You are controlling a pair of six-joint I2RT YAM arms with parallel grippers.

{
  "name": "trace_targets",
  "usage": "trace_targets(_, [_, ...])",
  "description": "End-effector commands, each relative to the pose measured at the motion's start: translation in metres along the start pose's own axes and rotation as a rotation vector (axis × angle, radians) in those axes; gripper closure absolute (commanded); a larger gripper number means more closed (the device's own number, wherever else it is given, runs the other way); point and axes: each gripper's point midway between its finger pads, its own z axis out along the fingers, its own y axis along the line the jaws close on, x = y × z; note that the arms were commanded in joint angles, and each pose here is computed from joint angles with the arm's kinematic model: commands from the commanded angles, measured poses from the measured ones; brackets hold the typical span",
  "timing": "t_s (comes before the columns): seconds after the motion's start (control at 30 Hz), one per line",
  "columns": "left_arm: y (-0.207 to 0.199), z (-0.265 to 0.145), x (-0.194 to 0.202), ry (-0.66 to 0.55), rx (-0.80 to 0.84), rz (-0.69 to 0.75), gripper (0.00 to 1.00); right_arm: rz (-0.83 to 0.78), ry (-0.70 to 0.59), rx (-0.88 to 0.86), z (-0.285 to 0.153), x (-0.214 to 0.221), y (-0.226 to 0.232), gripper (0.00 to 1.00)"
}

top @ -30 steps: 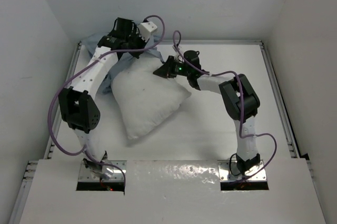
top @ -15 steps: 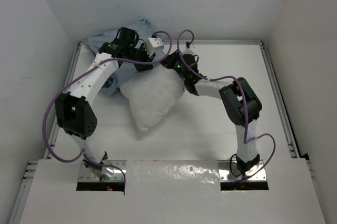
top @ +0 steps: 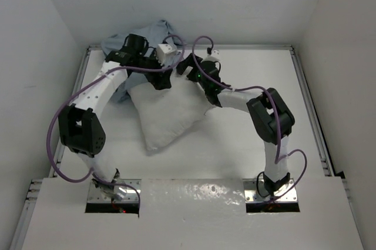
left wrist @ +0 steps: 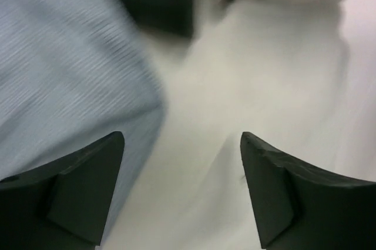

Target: Put the pillow into the pillowcase

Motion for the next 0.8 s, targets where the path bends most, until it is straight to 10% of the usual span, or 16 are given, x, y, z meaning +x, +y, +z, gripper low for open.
trace_targets(0.0, [0.03,-0.058,-0.023,-0.1,-0.135,-0.033,0.2,-0.199,-0.028,-0.152,-0.011,-0.064,0.036,0.01])
trace_targets(0.13, [0.047,-0.102,-0.012,-0.116,-0.289,-0.08,0.1,-0.497,0.134,-0.182,-0.031,-0.064,0.049,0.01])
trace_targets(0.2, [0.061,-0.12,0.013,-0.122,-0.352,-0.186,0.11,-0.563,0.201,-0.206,-0.04,-0.062,0.059,0.32])
trace_targets(0.23, [0.068,-0.134,0.02,-0.143,-0.389,-0.21,0.2,-0.59,0.229,-0.218,-0.044,-0.058,0.062,0.72])
trace_targets(0.27, [0.082,-0.151,0.039,-0.145,-0.441,-0.272,0.52,-0.59,0.203,-0.163,-0.046,-0.068,0.062,1.0])
trace_targets(0.33, [0.086,-0.151,0.075,-0.094,-0.458,-0.341,0.86,-0.633,0.215,-0.189,-0.055,-0.059,0.073,1.0])
trace_targets(0.37, [0.088,-0.15,0.105,-0.03,-0.479,-0.374,0.93,-0.682,0.222,-0.236,-0.065,-0.045,0.088,0.89])
trace_targets(0.43, [0.087,-0.141,0.126,0.02,-0.476,-0.363,0.86,-0.772,0.24,-0.315,-0.076,-0.021,0.106,0.36])
trace_targets(0.5, [0.09,-0.128,0.145,0.037,-0.481,-0.343,0.5,-0.898,0.281,-0.401,-0.093,0.028,0.13,0.01])
trace_targets(0.57, [0.096,-0.121,0.161,0.056,-0.515,-0.354,0.2,-1.074,0.293,-0.449,-0.104,0.072,0.143,0.01])
trace_targets(0.77, [0.148,-0.122,0.176,-0.015,-0.636,-0.391,0.08,-1.232,0.294,-0.44,-0.098,0.145,0.144,0.01])
